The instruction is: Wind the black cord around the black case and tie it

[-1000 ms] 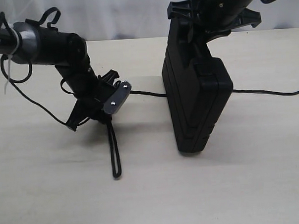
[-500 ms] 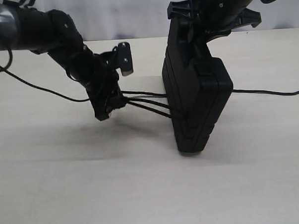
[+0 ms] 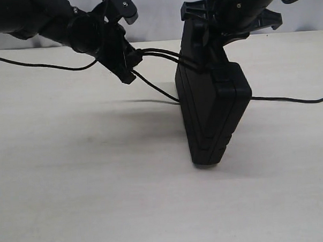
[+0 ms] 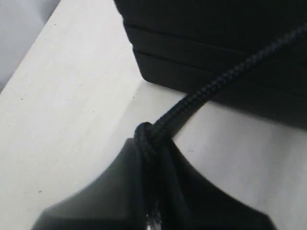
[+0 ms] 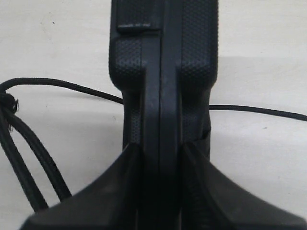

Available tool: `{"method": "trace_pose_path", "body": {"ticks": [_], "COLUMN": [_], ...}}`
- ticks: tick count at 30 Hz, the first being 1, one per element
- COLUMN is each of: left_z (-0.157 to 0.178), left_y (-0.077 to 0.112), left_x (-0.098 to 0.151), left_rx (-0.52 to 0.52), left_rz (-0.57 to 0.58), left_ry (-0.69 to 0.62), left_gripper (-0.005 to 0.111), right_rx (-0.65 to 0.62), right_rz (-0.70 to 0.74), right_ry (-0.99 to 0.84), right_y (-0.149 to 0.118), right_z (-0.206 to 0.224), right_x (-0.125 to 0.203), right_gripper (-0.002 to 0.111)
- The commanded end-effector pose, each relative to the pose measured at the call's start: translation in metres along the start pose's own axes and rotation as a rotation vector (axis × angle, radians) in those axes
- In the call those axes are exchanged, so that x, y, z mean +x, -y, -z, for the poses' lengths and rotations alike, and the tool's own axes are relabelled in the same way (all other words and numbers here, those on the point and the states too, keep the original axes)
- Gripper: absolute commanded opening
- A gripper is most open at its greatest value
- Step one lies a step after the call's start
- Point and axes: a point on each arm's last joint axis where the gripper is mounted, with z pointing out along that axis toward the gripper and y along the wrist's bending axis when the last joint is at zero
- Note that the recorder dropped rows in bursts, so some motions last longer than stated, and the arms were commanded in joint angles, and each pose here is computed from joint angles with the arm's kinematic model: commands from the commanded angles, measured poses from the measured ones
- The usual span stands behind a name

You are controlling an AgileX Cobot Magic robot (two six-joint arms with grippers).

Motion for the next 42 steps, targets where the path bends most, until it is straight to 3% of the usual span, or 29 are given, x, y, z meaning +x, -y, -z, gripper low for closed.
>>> {"method": "trace_pose_path", "body": {"ticks": [1,8,15,22,26,31,36,42], "left_z": [0.003,0.003,0.003,0.003,-0.001,-0.008,-0.01,-0.007], "left_y": [-0.008,-0.009,0.001,0.004,0.015,0.033,0.038,0.024], "left_x": [-0.005,-0.004,0.004,0.002,-0.006,-0.021,-0.023,-0.013], "left_rx": [-0.087,-0.106,0.004,0.035,0.055,0.024,0.006,-0.053], "left_rz": [0.102,0.086,-0.012,0.047,0.038,-0.08,-0.172,-0.099], "left_ry": [0.041,0.033,-0.057,-0.039,-0.025,-0.016,-0.035,-0.092], "left_gripper": [0.0,0.0,0.0,0.0,0.0,0.0,0.0,0.0], "right_rx": [-0.012,-0.012,-0.012,-0.012,-0.012,-0.012,-0.012,-0.012], "right_rz": [-0.011,-0.011,-0.011,-0.011,-0.011,-0.011,-0.011,-0.011], "right_ry": [-0.009,-0.009,-0.009,-0.009,-0.009,-0.009,-0.009,-0.009], "right_y": [-0.002,-0.002,-0.002,-0.002,-0.002,-0.002,-0.002,-0.002], "right_z": [0.002,0.002,0.002,0.002,0.002,0.002,0.002,0.002], "right_x": [0.001,0.001,0.001,0.001,0.001,0.001,0.001,0.001], "right_gripper": [0.004,0.004,0.004,0.004,0.004,0.004,0.004,0.004]}}
